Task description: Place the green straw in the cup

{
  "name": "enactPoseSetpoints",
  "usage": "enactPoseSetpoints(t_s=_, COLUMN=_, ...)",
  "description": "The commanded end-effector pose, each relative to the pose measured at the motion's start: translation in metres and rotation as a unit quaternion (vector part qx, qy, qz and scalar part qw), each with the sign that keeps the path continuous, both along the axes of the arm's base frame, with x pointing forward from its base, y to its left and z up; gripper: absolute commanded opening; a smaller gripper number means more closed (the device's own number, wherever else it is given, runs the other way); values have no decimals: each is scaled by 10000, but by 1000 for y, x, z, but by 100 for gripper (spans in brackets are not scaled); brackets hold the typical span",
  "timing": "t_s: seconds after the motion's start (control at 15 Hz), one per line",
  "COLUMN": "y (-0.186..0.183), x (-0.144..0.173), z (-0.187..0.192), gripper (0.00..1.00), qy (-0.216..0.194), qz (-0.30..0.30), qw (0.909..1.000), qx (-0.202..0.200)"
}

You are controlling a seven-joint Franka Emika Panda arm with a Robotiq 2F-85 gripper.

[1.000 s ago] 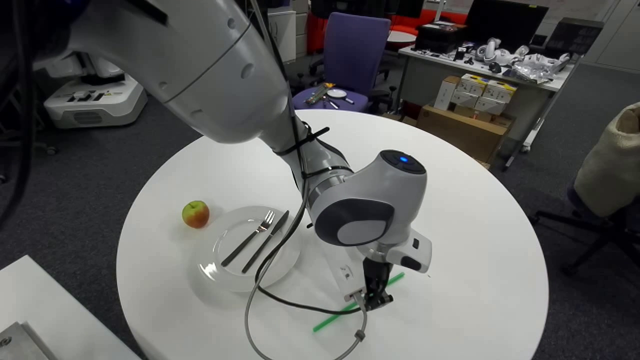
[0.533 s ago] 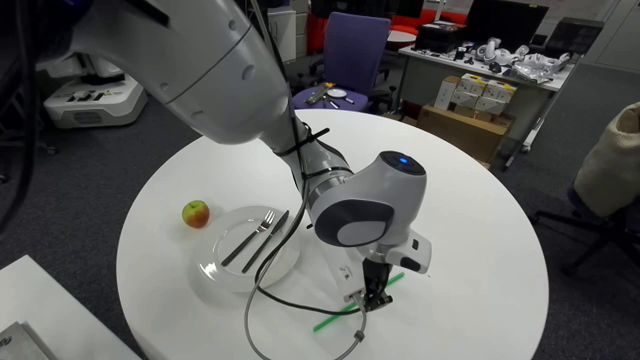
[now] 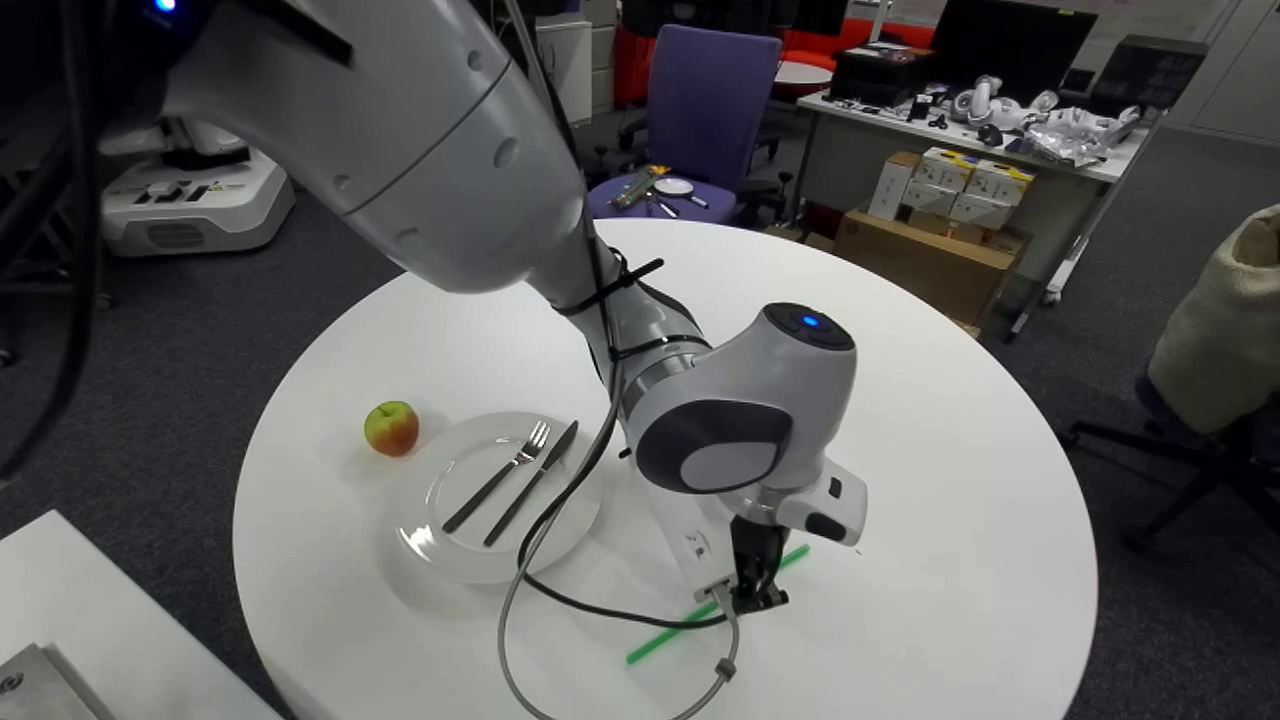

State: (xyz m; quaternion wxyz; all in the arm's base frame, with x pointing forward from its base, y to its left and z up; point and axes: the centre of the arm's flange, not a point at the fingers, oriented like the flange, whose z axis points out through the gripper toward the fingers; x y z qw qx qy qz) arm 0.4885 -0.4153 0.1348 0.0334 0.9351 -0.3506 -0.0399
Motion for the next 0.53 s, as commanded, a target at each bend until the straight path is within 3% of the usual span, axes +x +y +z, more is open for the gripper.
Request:
enactPoseSetpoints(t_s=0.0, y=-7, x=5, z=-2, gripper=1, qy=-60, qz=-132, qw=9999, qx=8)
enactPoseSetpoints(t_s=0.27, y=-6, x=5, z=8, gripper=0, qy=-167, qz=-231, qw=9996, qx=-74)
enactPoseSetpoints(t_s=0.47, y=-1, x=7, z=34, gripper=0, qy=-699, qz=-425, qw=9954, qx=-507)
